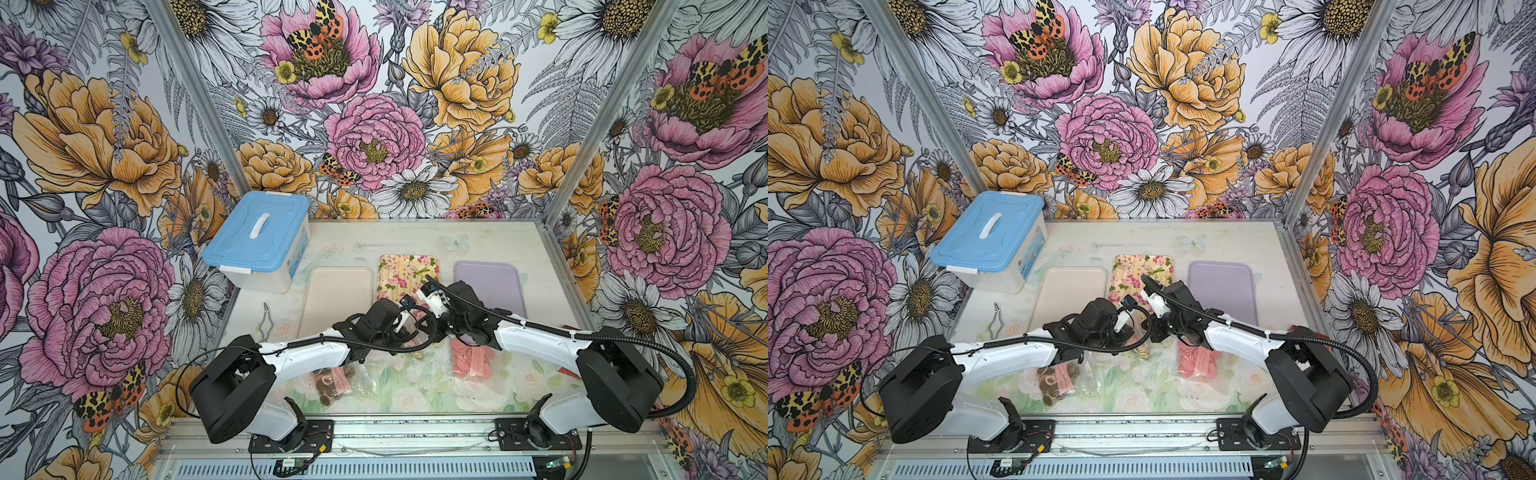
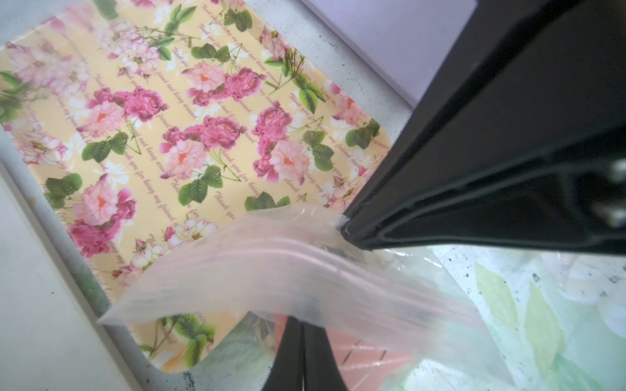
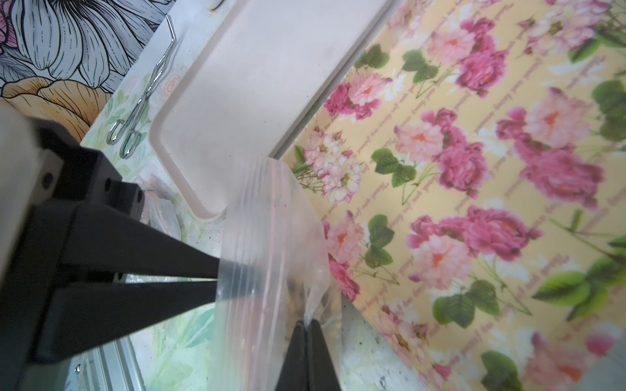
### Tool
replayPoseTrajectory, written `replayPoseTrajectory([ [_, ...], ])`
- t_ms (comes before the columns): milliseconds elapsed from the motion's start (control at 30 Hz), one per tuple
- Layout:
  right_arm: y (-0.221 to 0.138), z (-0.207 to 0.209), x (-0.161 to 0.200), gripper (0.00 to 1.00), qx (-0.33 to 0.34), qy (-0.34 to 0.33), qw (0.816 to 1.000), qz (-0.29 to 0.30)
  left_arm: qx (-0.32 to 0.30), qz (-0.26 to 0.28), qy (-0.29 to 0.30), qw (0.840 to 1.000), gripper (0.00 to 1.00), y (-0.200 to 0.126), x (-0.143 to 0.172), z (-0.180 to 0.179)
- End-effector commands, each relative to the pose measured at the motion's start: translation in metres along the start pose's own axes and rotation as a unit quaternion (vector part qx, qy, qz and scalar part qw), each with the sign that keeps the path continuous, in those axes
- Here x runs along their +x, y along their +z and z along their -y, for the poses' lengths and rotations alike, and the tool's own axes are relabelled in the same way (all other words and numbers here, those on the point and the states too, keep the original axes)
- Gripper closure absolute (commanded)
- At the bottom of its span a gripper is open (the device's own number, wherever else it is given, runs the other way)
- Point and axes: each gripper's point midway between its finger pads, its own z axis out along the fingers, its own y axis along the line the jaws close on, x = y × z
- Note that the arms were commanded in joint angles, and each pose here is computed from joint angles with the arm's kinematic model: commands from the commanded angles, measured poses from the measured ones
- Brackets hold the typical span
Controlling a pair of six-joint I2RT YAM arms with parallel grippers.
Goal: Pour cookies out of the ziploc bag
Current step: Open the ziploc bag at the center of the board.
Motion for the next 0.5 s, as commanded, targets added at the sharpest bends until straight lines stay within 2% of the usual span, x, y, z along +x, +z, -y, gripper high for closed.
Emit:
replayPoseTrajectory([
  [0, -0.007, -0.003, -0.016, 1.0, 0.003, -0.005, 1.0, 0.027, 0.01, 0.024, 0.0, 1.0, 0.88, -0.008, -0.015, 0.002],
  [33, -0.007, -0.003, -0.015, 1.0, 0.003, -0.005, 1.0, 0.026, 0.013, 0.029, 0.001, 0.999, 0.8, -0.01, -0.016, 0.003],
  [167, -0.006, -0.006, -0.015, 1.0, -0.007, -0.005, 1.0, 0.026, 0.032, 0.056, 0.003, 0.998, 0.59, -0.015, -0.019, 0.01],
  [233, -0.006, -0.008, -0.016, 1.0, -0.012, -0.005, 1.0, 0.027, 0.043, 0.07, 0.002, 0.997, 0.54, -0.015, -0.021, 0.014],
  [467, -0.007, -0.012, -0.017, 1.0, -0.022, -0.007, 0.999, 0.032, 0.05, 0.072, 0.001, 0.996, 0.49, -0.008, -0.019, 0.016],
])
